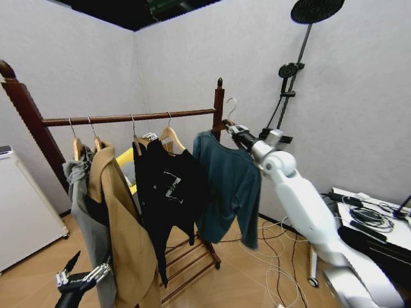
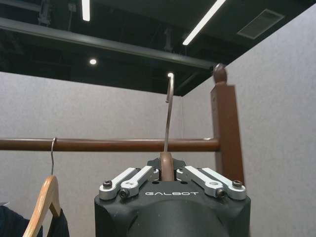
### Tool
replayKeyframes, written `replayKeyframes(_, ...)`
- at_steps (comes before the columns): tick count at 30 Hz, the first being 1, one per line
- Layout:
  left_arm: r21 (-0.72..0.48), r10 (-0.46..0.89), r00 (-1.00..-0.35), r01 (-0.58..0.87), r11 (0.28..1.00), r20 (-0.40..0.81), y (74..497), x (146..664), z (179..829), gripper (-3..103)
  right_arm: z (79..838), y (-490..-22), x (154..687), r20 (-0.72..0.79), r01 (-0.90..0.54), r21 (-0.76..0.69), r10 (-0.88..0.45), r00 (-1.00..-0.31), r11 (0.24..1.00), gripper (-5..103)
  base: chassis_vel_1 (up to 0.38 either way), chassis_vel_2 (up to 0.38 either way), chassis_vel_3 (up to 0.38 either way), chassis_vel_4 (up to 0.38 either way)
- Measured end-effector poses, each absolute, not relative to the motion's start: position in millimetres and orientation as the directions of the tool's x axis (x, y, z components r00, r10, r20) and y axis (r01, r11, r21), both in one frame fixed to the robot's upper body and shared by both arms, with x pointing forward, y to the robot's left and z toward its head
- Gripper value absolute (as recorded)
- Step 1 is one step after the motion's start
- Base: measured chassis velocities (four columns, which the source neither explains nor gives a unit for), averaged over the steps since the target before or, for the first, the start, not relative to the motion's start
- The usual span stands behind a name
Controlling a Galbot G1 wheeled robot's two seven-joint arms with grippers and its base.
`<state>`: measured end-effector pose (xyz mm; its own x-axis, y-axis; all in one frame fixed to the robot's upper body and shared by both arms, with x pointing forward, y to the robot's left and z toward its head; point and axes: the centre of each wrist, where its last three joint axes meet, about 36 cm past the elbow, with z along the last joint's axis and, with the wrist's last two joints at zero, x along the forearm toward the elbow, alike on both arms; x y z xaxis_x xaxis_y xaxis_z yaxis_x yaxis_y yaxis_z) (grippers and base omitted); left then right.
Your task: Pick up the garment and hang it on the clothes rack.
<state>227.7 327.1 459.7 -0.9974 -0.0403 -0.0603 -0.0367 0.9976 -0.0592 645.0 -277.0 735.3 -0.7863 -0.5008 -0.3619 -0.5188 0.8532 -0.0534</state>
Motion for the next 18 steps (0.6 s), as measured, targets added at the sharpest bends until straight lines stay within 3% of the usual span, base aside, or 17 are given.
replayKeyframes(9,-0.059,-0.04,-0.997,-0.037,0.998,-0.06,327,228,460,100,755,-220,702,-0.331,-0.55,-0.072,-0.54,-0.774,0.832,10,0.0,0.0,0.0,0.0)
replayKeyframes(18,-0.059,-0.041,-0.997,-0.037,0.998,-0.06,327,228,460,100,748,-204,734,-0.284,-0.529,-0.066,-0.524,-0.803,0.846,10,0.0,0.0,0.0,0.0)
